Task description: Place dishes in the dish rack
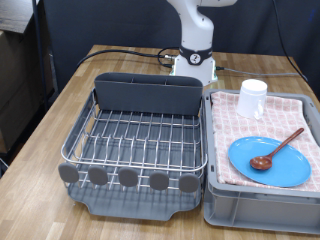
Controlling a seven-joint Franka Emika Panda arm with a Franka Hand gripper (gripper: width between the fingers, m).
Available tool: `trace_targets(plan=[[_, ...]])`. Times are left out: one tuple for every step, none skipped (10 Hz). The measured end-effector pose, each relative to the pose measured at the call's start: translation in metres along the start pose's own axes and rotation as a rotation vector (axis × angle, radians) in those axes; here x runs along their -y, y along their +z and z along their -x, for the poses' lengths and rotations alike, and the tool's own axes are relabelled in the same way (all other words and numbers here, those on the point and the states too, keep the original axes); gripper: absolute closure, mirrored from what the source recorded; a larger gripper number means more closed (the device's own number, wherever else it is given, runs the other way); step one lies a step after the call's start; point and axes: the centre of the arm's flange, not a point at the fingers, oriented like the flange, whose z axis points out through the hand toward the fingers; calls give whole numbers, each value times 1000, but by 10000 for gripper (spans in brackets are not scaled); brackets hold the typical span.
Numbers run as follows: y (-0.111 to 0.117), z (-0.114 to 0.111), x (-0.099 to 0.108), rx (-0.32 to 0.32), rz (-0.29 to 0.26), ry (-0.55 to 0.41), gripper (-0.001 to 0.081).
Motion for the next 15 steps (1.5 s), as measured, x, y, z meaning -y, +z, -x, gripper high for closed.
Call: trace_targets(plan=[[1,2,4,-7,12,-20,3],[4,6,15,-14,30,-36,3],[8,8,30,-17,43,-30,3],[11,10,47,-21,41,-11,3],[13,12,64,-23,30,27,3],[16,13,81,-32,7,83,3],[19,14,98,-45,-9,127,3],[22,15,112,-50,-7,119,3],[22,10,124,-42,0,112,3],[22,9,124,-42,1,112,3],[22,9,124,-41,1,112,3],[22,9,124,-43,-2,113,3],[21,10,126,-49,-11,124,3],[20,11,129,-58,-23,144,3],[18,13,134,-68,-38,172,3]])
